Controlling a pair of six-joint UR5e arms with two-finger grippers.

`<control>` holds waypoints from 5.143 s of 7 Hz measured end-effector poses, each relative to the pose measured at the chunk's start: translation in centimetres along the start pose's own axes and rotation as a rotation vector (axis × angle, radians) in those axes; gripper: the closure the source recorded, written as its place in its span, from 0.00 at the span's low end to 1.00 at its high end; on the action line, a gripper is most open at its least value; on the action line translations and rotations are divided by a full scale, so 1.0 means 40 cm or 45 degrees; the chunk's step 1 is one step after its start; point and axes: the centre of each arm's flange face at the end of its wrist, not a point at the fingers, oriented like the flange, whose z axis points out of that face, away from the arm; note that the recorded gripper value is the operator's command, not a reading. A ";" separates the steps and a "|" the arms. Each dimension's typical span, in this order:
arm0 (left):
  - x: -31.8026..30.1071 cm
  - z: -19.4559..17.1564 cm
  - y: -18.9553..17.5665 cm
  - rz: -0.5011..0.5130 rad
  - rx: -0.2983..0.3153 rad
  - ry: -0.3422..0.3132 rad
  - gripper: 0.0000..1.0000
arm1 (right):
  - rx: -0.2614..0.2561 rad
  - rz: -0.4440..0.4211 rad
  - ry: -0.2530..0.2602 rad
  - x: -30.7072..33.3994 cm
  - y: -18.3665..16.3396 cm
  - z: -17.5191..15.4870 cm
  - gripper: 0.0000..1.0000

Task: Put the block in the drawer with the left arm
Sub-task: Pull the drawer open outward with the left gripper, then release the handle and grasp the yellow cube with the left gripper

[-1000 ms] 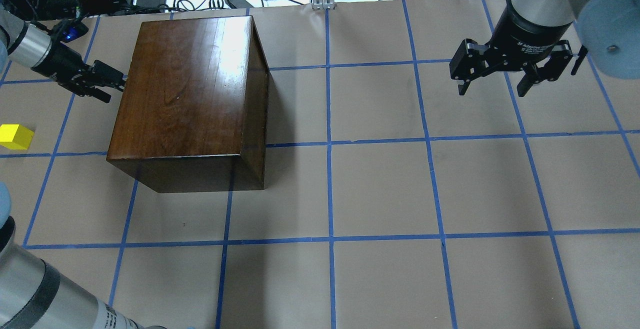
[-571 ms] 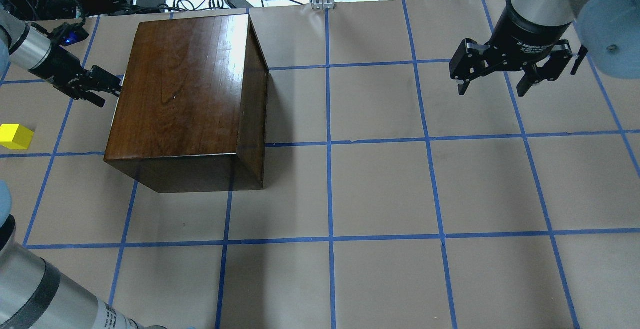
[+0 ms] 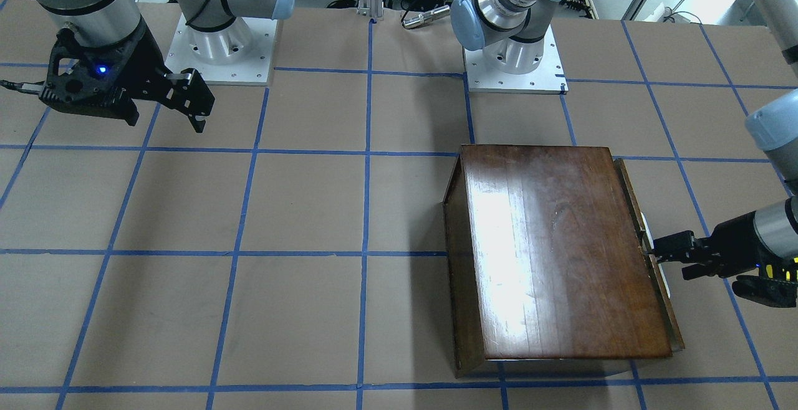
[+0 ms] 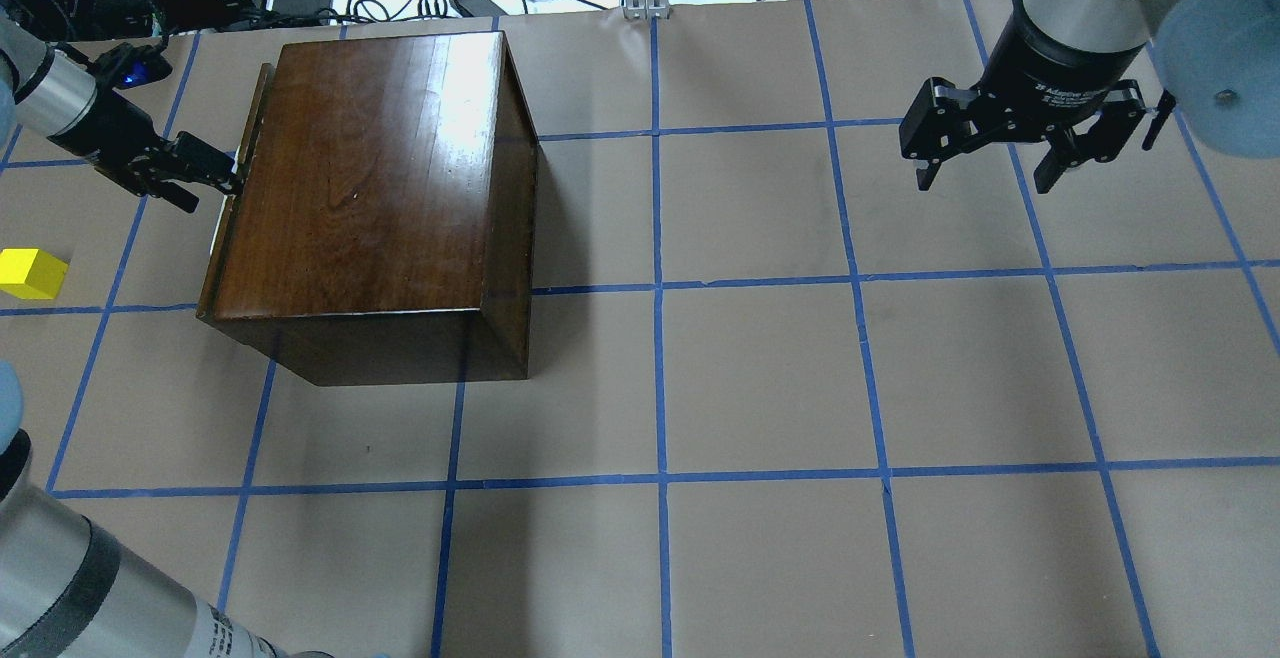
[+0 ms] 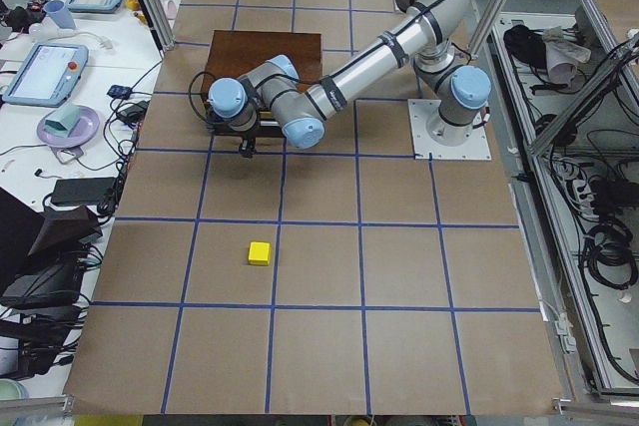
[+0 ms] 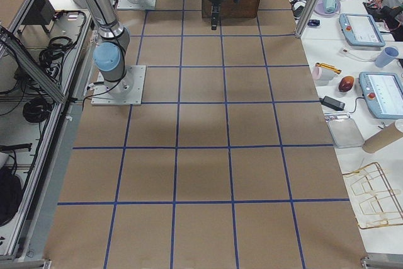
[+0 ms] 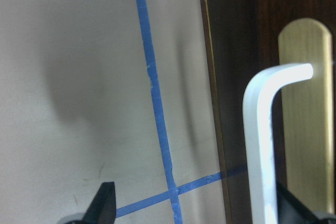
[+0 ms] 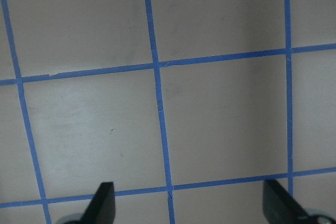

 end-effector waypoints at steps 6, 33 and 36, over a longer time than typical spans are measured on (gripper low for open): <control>-0.013 -0.016 0.008 0.065 -0.012 -0.034 0.00 | 0.000 -0.001 0.000 -0.001 0.000 0.000 0.00; -0.215 -0.116 0.006 0.196 -0.008 -0.138 0.00 | 0.000 0.000 0.000 0.000 0.000 0.000 0.00; -0.188 -0.182 0.032 0.179 -0.010 -0.158 0.00 | 0.000 0.000 0.000 0.000 0.000 0.000 0.00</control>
